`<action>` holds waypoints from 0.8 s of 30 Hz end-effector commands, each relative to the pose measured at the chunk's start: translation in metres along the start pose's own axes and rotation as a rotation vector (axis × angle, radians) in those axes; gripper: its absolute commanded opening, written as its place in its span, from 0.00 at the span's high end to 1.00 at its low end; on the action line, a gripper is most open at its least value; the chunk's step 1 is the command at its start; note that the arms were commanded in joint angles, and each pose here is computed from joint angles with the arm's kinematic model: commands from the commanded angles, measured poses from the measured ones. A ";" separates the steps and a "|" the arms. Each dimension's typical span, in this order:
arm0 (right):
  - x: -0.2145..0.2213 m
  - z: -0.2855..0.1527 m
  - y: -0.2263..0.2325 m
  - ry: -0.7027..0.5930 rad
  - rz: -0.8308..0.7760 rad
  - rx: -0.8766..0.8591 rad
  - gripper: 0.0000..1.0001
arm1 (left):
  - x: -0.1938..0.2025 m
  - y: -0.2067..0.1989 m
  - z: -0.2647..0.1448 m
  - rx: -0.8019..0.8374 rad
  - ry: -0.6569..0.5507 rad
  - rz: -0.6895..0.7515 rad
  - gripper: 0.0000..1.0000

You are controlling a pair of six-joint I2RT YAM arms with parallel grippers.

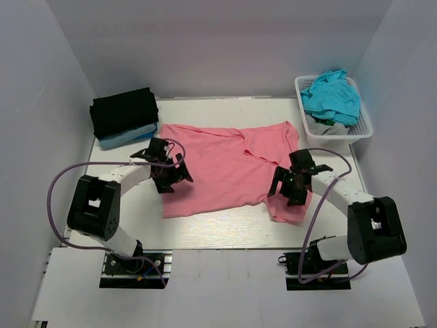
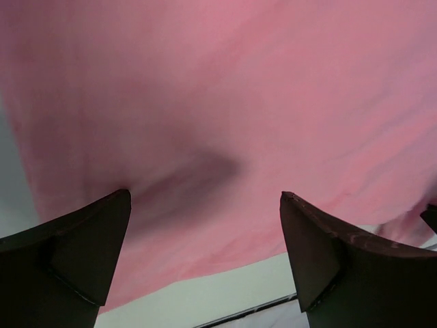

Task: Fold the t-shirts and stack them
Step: Flatten out the tshirt

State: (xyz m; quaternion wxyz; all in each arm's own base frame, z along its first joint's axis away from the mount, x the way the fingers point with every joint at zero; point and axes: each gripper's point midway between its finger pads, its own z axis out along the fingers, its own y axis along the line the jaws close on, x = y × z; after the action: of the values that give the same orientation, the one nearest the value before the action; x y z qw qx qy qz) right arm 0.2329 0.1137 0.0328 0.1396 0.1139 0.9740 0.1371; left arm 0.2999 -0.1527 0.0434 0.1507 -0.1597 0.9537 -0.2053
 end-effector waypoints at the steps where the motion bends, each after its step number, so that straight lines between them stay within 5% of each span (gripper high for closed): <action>1: 0.032 -0.001 -0.001 0.042 0.055 -0.026 0.10 | 0.011 0.012 -0.018 -0.020 -0.059 -0.031 0.00; 10: 0.113 -0.023 0.009 0.211 0.054 -0.121 0.10 | 0.065 0.089 -0.052 -0.319 -0.040 -0.144 0.00; 14: 0.115 -0.051 0.032 0.203 0.006 -0.201 0.10 | 0.048 0.077 -0.080 -0.305 -0.127 -0.134 0.00; 21: 0.027 -0.070 0.062 -0.073 -0.081 -0.132 0.10 | -0.011 0.015 -0.108 -0.110 -0.288 -0.049 0.00; 24: -0.009 -0.058 0.044 -0.179 0.003 0.049 0.11 | -0.032 -0.006 -0.104 -0.076 -0.282 -0.016 0.00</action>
State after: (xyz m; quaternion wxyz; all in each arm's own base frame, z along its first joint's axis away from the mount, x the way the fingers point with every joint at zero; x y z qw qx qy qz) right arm 0.1940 0.1653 0.0974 0.1558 0.0821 0.9665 0.1867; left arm 0.2672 -0.0999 0.1291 0.2506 -0.2232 0.9333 -0.1281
